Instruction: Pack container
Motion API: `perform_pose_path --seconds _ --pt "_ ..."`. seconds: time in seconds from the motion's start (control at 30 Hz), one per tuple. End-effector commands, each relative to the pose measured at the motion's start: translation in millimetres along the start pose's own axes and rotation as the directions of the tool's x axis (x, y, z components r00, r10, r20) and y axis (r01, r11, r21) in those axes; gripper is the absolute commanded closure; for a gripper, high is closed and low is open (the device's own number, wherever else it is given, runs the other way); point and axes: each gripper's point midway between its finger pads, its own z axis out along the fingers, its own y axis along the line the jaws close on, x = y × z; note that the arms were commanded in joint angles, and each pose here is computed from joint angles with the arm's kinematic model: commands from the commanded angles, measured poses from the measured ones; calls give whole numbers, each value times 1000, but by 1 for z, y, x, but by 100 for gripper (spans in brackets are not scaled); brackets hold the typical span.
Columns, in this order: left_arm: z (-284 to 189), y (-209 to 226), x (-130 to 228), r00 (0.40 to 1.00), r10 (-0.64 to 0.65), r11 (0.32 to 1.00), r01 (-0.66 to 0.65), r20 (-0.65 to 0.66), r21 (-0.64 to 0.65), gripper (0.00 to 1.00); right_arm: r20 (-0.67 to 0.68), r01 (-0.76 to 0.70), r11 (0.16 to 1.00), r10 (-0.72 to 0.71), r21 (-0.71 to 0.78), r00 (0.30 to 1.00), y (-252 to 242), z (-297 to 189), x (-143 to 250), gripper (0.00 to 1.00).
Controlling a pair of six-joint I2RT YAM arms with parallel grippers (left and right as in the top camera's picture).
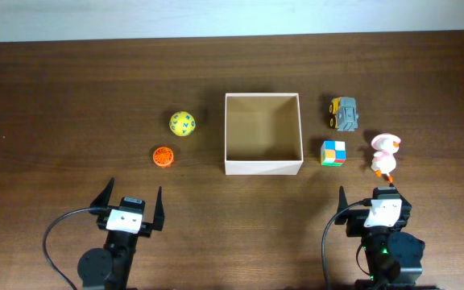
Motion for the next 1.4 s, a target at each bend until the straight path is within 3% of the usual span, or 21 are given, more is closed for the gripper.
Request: perform_pose_path --seconds 0.0,0.87,1.13,1.23,1.37 --pt "0 -2 1 1000 12 1000 -12 5 7 1 -1 -2 1000 2 11 1000 -2 1 2 1" --pt "0 1 -3 1000 10 1000 -10 17 -8 1 13 -20 1000 21 -20 1000 3 -1 -3 1" --pt "-8 18 -37 982 -185 980 186 25 -64 1 119 -112 993 114 -22 986 -4 -30 -71 1" --pt "-6 27 -51 982 -191 977 189 -7 -95 1 62 -113 993 114 -21 992 -6 -35 -86 1" --pt "6 36 -72 977 -202 976 194 -72 -100 1 -114 -116 993 113 -20 987 -7 -27 -98 1"
